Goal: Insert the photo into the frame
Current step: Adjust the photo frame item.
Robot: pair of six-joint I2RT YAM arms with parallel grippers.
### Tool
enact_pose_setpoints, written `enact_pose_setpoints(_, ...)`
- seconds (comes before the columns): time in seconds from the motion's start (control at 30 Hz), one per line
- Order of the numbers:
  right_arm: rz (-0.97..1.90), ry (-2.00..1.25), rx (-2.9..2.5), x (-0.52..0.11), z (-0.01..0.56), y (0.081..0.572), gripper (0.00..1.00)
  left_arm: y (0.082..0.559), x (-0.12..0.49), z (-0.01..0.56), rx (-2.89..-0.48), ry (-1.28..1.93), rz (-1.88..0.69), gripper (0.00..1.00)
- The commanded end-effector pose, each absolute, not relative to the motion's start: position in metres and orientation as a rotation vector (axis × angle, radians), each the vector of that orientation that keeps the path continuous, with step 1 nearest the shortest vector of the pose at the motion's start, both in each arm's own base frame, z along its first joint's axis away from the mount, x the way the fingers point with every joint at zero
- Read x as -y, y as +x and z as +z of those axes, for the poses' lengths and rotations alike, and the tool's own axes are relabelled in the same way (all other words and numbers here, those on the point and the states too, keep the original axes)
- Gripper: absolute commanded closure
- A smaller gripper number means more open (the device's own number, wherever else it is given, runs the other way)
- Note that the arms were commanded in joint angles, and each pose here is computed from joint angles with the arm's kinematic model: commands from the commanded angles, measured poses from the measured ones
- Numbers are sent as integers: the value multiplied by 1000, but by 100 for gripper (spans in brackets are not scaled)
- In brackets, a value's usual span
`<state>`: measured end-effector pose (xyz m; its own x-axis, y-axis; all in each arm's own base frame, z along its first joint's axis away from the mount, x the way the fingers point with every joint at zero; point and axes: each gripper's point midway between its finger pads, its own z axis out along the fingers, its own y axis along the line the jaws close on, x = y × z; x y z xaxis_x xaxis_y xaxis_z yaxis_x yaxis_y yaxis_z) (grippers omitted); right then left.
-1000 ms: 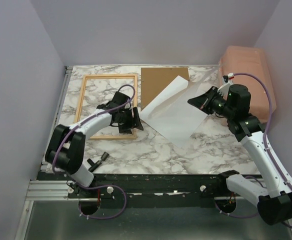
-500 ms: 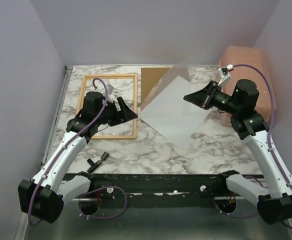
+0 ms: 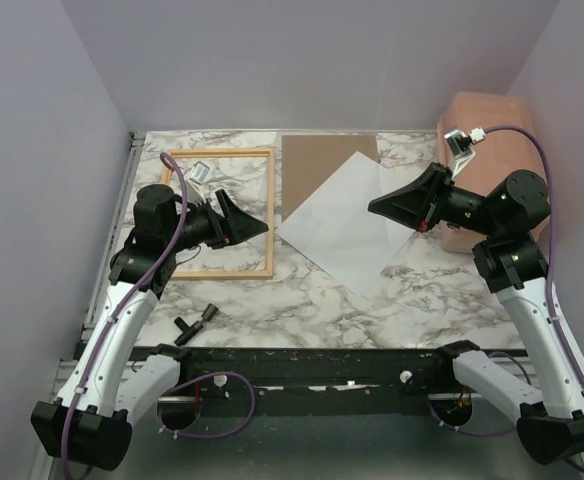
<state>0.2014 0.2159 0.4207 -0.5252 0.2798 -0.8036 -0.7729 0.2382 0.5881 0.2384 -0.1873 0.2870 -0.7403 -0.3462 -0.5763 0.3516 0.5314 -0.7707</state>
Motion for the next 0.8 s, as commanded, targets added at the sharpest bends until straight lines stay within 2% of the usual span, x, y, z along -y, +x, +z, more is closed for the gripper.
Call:
enact_pose_setpoints(0.0,1483,-619,-1474,-216,446,173,99,220,193,328,-1885,140,-1356,22)
enact_pose_setpoints(0.23,1510,-672,-1464,-217,448,162,99,210,187,356,-1765,180,-1360,19)
enact_pose_setpoints(0.57,1529,-743,-1434,-216,456,145,99,233,148,347,-1791,-63,-1148,18)
enact_pose_setpoints(0.77,1537,-759,-1433,-216,452,142,99,239,155,350,-1777,-29,-1295,17)
